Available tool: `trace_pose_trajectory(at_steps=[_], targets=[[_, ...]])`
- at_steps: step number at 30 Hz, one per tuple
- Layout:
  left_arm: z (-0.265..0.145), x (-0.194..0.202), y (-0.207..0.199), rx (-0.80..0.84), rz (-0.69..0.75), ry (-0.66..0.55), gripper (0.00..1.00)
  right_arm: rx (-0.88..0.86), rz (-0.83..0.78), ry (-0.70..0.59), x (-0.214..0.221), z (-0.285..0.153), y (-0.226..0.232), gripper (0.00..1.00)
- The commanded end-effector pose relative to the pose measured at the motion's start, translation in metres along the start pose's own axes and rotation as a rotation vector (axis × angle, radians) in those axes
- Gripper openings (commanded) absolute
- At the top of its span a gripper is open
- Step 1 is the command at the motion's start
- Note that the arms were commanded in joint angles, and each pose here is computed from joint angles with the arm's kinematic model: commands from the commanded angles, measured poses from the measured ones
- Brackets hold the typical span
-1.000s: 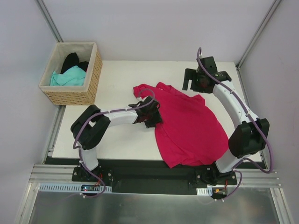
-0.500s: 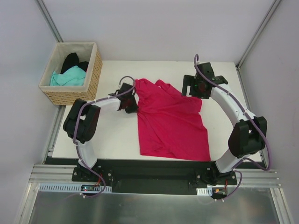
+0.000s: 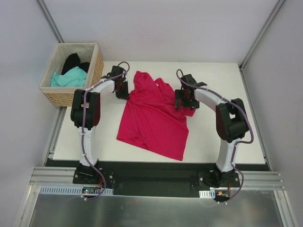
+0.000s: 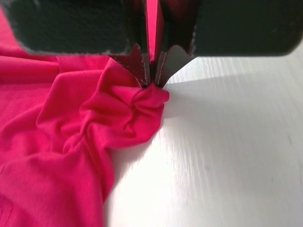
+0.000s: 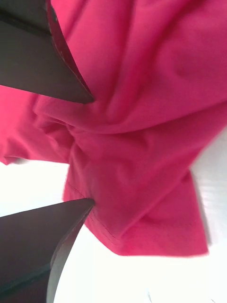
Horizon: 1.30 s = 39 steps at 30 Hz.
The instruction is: Fold and stack the t-shirts
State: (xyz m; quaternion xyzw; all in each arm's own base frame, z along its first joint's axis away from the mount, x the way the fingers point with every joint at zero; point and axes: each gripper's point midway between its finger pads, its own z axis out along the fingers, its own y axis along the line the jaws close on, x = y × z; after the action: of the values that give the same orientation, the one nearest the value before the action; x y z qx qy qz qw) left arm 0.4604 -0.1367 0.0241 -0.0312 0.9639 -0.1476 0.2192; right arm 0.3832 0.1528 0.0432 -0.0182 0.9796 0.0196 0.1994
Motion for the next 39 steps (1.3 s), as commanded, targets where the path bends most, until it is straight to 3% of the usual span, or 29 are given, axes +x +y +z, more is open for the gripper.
trace_pose_trajectory(at_steps=[1, 4, 5, 6, 7, 9, 12, 13, 14, 16, 19, 23, 29, 30, 32, 33, 34, 35, 36, 39], targets=[[0.000, -0.010, 0.011, -0.032, 0.022, 0.049, 0.04, 0.116, 0.051, -0.099, -0.039, 0.003, -0.016, 0.85], [-0.010, -0.024, 0.000, 0.007, -0.014, 0.032, 0.18, 0.155, 0.069, -0.093, -0.039, 0.009, -0.024, 0.84], [-0.022, -0.025, -0.009, 0.036, -0.033, 0.034, 0.30, 0.162, 0.082, -0.087, -0.038, 0.011, -0.026, 0.83], [-0.029, -0.020, -0.010, 0.037, -0.055, 0.042, 0.50, 0.163, 0.091, -0.076, -0.034, 0.014, -0.028, 0.82], [-0.053, -0.024, -0.018, 0.056, -0.063, 0.005, 0.57, 0.128, 0.095, -0.044, -0.028, 0.021, -0.023, 0.80], [-0.065, -0.002, -0.013, 0.027, -0.114, 0.025, 0.64, 0.087, 0.104, -0.010, -0.021, 0.025, -0.019, 0.72], [-0.095, 0.022, -0.008, 0.003, -0.151, 0.008, 0.64, 0.092, 0.111, 0.029, -0.003, 0.025, -0.022, 0.53], [-0.114, 0.022, -0.012, 0.014, -0.160, -0.029, 0.64, 0.130, 0.115, 0.047, 0.009, 0.026, -0.032, 0.42], [-0.114, 0.044, -0.008, 0.000, -0.214, 0.007, 0.63, 0.139, 0.126, 0.028, 0.009, 0.014, -0.037, 0.34], [-0.130, 0.056, -0.014, 0.014, -0.250, -0.015, 0.62, 0.192, 0.151, 0.069, 0.034, 0.008, -0.055, 0.01], [-0.134, 0.084, -0.018, 0.005, -0.277, -0.011, 0.61, 0.240, 0.203, 0.067, 0.057, -0.022, -0.075, 0.01], [-0.121, 0.132, -0.040, 0.048, -0.214, 0.073, 0.58, 0.325, 0.271, 0.174, 0.130, -0.057, -0.098, 0.01], [-0.115, 0.159, -0.052, 0.051, -0.135, 0.126, 0.54, 0.303, 0.318, 0.241, 0.175, -0.102, -0.096, 0.03], [-0.116, 0.161, -0.053, 0.052, -0.129, 0.129, 0.53, 0.291, 0.309, 0.206, 0.162, -0.110, -0.095, 0.19], [-0.118, 0.163, -0.053, 0.050, -0.134, 0.120, 0.52, 0.268, 0.238, 0.127, 0.133, -0.136, -0.097, 0.36], [-0.119, 0.164, -0.054, 0.049, -0.134, 0.118, 0.52, 0.220, 0.228, -0.007, 0.086, -0.162, -0.089, 0.58], [-0.119, 0.165, -0.053, 0.047, -0.131, 0.114, 0.52, 0.194, 0.196, -0.057, 0.062, -0.173, -0.084, 0.65], [-0.119, 0.168, -0.053, 0.045, -0.131, 0.122, 0.52, 0.165, 0.171, -0.102, 0.039, -0.182, -0.078, 0.68], [-0.119, 0.169, -0.053, 0.045, -0.129, 0.122, 0.52, 0.104, 0.137, -0.234, -0.008, -0.215, -0.067, 0.71], [-0.118, 0.173, -0.050, 0.030, -0.135, 0.119, 0.51, 0.052, 0.071, -0.353, -0.072, -0.212, -0.047, 0.71]])
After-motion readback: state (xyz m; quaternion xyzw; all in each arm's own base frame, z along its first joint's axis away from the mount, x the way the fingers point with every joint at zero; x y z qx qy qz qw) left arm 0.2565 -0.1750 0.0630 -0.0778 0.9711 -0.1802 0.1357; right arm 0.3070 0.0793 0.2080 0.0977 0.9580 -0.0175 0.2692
